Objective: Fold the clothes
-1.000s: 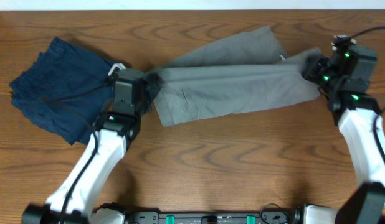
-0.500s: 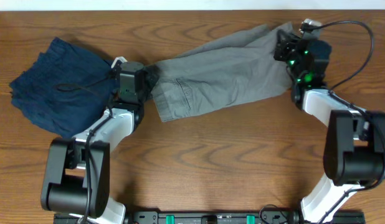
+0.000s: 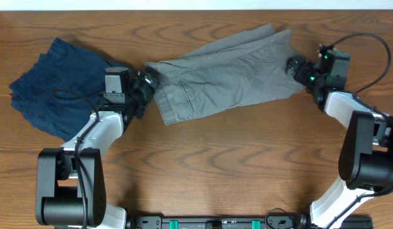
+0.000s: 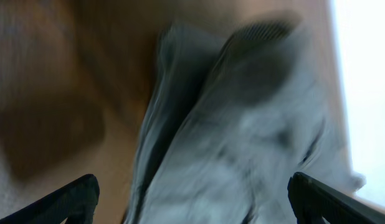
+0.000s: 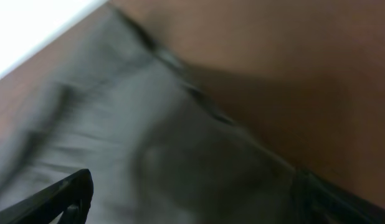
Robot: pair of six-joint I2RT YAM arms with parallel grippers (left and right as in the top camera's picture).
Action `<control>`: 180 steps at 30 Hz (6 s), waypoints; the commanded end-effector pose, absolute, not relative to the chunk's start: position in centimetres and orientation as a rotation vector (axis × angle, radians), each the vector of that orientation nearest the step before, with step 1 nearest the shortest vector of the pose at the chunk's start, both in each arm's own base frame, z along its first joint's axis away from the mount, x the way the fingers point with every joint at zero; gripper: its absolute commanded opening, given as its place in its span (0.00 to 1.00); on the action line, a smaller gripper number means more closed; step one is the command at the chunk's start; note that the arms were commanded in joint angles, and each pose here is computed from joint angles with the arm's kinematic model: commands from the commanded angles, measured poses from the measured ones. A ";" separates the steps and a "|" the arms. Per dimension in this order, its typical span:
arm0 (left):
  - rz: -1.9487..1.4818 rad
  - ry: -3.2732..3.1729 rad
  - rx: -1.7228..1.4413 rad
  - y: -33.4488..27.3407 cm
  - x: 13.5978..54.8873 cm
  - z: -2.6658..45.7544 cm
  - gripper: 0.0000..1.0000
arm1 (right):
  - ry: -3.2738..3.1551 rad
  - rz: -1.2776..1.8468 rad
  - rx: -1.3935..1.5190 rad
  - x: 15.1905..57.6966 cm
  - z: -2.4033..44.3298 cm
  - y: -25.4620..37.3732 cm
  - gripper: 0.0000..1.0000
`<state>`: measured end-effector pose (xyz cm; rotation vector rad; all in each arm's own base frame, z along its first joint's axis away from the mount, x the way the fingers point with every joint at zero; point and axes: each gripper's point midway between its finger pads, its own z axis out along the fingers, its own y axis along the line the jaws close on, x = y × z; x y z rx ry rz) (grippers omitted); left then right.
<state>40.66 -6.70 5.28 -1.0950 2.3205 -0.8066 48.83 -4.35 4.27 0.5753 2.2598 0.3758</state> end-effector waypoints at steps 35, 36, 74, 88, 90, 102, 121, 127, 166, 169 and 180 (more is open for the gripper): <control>-0.645 3.282 -0.830 -12.2 21.0 -0.4 0.06 | 2.949 -0.313 0.955 29.5 -1.5 -8.7 0.01; -0.641 3.301 -0.807 -12.1 20.5 -0.1 0.06 | 2.959 -0.322 0.956 28.9 -0.9 -8.7 0.01; -0.655 2.810 -0.704 -12.2 32.2 0.9 0.80 | 2.702 0.388 0.053 37.7 6.3 4.4 0.38; -0.692 2.794 -0.831 -8.9 27.0 7.7 0.98 | 2.720 0.378 0.059 37.3 6.2 4.2 0.45; -0.678 2.833 -0.853 -8.9 26.0 6.4 0.98 | 2.734 0.376 0.040 37.0 6.0 4.2 0.44; -0.868 2.954 -0.741 -13.6 23.3 -0.7 0.83 | 2.848 0.394 0.053 34.3 5.1 4.3 0.43; -0.791 2.877 -0.588 -12.2 28.3 10.9 0.06 | 2.878 0.720 -0.359 30.3 5.6 12.1 0.02; -0.800 2.837 -0.526 -12.4 29.7 15.3 0.06 | 2.907 0.724 -0.600 28.1 3.9 16.5 0.01; -0.819 2.710 -0.462 -12.0 32.3 20.5 0.06 | 2.990 0.234 -0.160 32.3 3.1 7.9 0.20; -0.833 2.713 -0.455 -12.8 32.2 20.6 0.06 | 3.044 0.230 -0.154 30.2 0.8 7.6 0.20; -1.015 2.682 -0.235 -22.9 30.6 22.2 0.06 | 3.028 0.302 -0.116 27.8 -2.8 9.4 0.21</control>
